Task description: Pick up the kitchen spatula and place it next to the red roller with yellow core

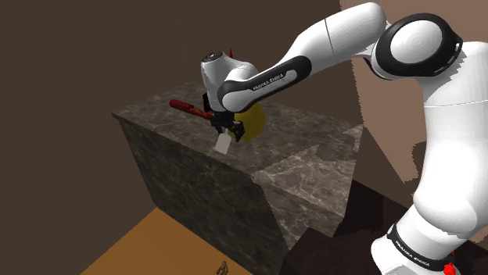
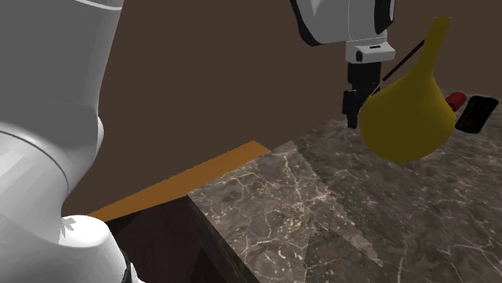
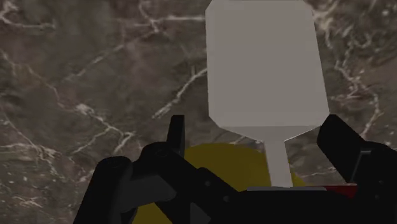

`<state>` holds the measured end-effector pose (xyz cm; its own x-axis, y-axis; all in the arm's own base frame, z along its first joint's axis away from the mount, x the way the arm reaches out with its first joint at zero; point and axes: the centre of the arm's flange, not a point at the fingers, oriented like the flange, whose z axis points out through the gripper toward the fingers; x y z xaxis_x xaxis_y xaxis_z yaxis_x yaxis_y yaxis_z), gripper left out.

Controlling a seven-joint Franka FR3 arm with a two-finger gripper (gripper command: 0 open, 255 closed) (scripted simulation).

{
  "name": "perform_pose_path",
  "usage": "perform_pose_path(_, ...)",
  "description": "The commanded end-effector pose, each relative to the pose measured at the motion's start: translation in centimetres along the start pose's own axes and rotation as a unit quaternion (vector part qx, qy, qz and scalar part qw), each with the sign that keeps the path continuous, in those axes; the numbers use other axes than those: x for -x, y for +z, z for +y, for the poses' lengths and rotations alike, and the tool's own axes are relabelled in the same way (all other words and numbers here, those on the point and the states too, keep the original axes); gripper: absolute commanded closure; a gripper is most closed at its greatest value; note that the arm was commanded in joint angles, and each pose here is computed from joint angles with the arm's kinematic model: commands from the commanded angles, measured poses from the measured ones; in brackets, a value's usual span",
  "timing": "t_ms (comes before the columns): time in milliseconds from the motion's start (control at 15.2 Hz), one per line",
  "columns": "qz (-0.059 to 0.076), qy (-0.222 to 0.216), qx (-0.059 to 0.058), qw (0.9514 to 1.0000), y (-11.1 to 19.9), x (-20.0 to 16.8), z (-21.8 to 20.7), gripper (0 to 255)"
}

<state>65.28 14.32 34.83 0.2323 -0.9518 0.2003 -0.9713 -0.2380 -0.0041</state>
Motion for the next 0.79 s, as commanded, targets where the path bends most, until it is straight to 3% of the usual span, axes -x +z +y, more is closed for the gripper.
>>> perform_pose_path(0,0.0,0.0,0.001,1.0,0.0,0.0,0.1,0)
perform_pose_path(264,0.0,0.0,0.001,1.0,-5.0,0.0,0.1,0)
perform_pose_path(726,0.0,0.0,0.001,1.0,-5.0,0.0,0.1,0)
